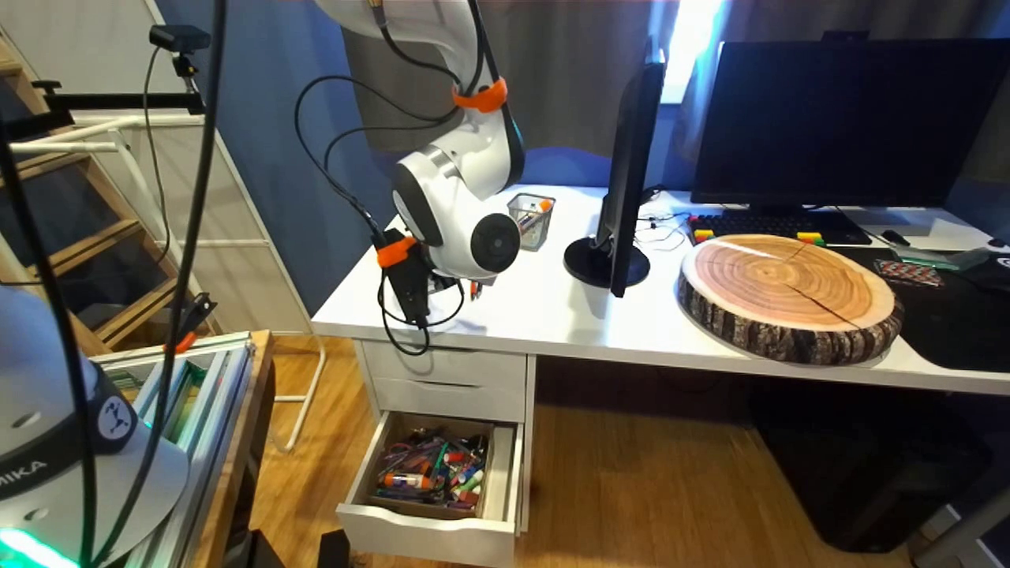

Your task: Put the grey basket in its upright position

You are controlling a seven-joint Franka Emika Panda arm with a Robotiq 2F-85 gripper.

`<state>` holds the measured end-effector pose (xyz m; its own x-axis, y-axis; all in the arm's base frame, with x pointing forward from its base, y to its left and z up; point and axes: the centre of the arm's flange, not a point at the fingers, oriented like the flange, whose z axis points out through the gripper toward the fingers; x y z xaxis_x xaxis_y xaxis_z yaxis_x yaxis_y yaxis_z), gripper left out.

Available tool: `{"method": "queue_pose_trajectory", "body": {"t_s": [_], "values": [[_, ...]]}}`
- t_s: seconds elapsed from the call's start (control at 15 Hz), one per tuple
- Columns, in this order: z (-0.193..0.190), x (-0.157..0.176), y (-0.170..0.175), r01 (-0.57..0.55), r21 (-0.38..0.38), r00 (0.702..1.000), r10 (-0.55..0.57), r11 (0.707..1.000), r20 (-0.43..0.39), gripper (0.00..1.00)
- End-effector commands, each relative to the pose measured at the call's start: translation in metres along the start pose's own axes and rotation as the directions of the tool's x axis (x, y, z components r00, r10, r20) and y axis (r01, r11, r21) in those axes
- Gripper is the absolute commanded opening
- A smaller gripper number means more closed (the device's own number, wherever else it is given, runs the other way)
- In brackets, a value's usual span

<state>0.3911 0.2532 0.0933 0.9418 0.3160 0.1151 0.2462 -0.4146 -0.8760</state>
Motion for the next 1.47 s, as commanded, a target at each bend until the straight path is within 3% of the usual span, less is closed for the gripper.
{"method": "queue_pose_trajectory", "body": {"t_s": [0.0,0.13,0.27,0.93,1.0,1.4], "values": [[0.017,0.012,0.016,-0.016,0.061,1.0,0.017,0.998,-0.014,1.0],[0.021,0.013,0.019,-0.022,0.085,1.0,0.023,0.996,-0.012,1.0],[0.023,0.014,0.022,-0.022,0.101,1.0,0.023,0.995,-0.009,0.72],[0.018,0.014,0.016,-0.036,0.118,0.999,0.036,0.992,0.004,0.04],[0.018,0.015,0.014,-0.037,0.127,0.999,0.037,0.991,0.005,0.0],[0.014,0.02,-0.016,-0.036,0.104,0.999,0.034,0.994,0.018,0.02]]}}
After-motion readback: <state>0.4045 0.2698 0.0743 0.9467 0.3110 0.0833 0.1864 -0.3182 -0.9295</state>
